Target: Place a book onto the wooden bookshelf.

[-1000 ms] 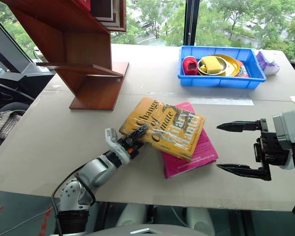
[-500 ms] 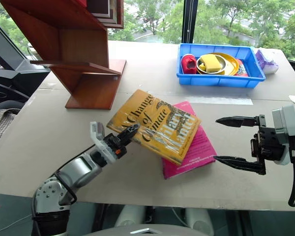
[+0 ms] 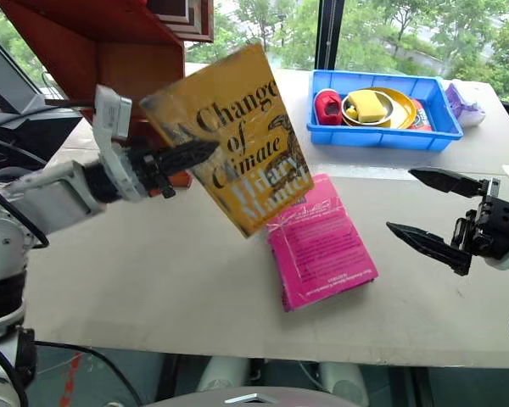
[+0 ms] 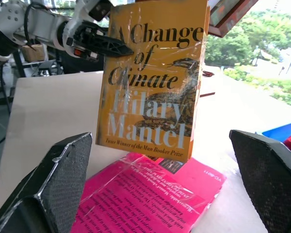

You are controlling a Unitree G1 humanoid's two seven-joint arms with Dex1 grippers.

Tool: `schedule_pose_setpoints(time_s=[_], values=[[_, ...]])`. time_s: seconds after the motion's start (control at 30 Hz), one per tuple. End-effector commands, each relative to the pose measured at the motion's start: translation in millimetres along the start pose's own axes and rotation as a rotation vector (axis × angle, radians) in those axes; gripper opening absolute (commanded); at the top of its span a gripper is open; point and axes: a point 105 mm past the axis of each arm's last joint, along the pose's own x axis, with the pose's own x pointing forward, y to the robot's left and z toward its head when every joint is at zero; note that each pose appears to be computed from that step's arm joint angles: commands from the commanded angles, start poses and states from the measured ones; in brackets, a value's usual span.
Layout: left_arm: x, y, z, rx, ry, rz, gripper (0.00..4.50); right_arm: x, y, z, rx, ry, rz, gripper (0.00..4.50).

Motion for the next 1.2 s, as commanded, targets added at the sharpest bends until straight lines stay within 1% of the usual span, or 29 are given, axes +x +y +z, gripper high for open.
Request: schedule_pose_setpoints(time_s=[0.03, 0.1, 0.17, 0.2, 0.23, 0.27, 0.37, 0.47, 0.5, 0.6, 0.73, 0.8, 0.83, 0.93, 1.07, 1.2], values=[[-0.8, 0.1, 43.1, 0.645, 0.017, 0.029, 0.21, -4.4, -7.5, 6.4, -0.043, -0.044, -0.042, 4.50], [-2.5, 1.8, 50.6, 0.831, 0.053, 0.030, 0.21, -3.8, -9.4, 5.3, -0.048, -0.054, -0.048, 4.50], [-6.1, 3.0, 73.2, 1.053, 0.058, 0.053, 0.21, -3.6, -12.6, 4.2, -0.054, -0.072, -0.056, 4.50], [-8.5, 3.6, 84.8, 1.124, 0.057, 0.061, 0.21, -3.6, -14.1, 3.4, -0.055, -0.081, -0.059, 4.50], [-9.9, 4.7, 91.4, 1.165, 0.058, 0.066, 0.21, -3.2, -14.9, 2.6, -0.055, -0.087, -0.060, 4.50], [-13.4, 9.4, 96.2, 1.211, 0.087, 0.084, 0.21, -3.1, -15.9, 0.9, -0.055, -0.088, -0.061, 4.50], [-29.2, 27.9, 102.7, 1.307, 0.232, 0.146, 0.21, -2.0, -20.2, -3.8, -0.056, -0.093, -0.062, 4.50], [-43.9, 40.0, 108.1, 1.392, 0.341, 0.186, 0.21, 2.5, -24.5, -6.2, -0.059, -0.107, -0.050, 4.50], [-47.3, 43.5, 107.7, 1.399, 0.368, 0.194, 0.21, 3.7, -25.7, -6.3, -0.062, -0.112, -0.046, 4.50], [-62.2, 58.7, 97.8, 1.387, 0.511, 0.205, 0.21, 7.5, -29.4, -7.6, -0.069, -0.125, -0.034, 4.50], [-95.2, 92.9, 82.8, 1.235, 0.790, 0.304, 0.21, 10.9, -29.1, -6.8, -0.081, -0.133, -0.010, 4.50], [-104.1, 104.8, 74.1, 1.189, 0.892, 0.324, 0.21, 12.2, -28.8, -6.3, -0.088, -0.137, -0.008, 4.50], [-104.6, 108.8, 72.1, 1.167, 0.908, 0.334, 0.21, 12.7, -28.5, -6.3, -0.089, -0.138, -0.008, 4.50], [-92.6, 119.9, 69.2, 1.126, 0.924, 0.359, 0.21, 14.2, -27.3, -6.2, -0.095, -0.146, -0.013, 4.50], [-78.2, 138.1, 54.0, 1.140, 1.030, 0.339, 0.21, 15.1, -23.6, -6.9, -0.096, -0.151, -0.018, 4.50], [-60.3, 149.4, 43.8, 1.126, 1.061, 0.303, 0.21, 18.1, -18.9, -3.3, -0.105, -0.155, -0.025, 4.50]])
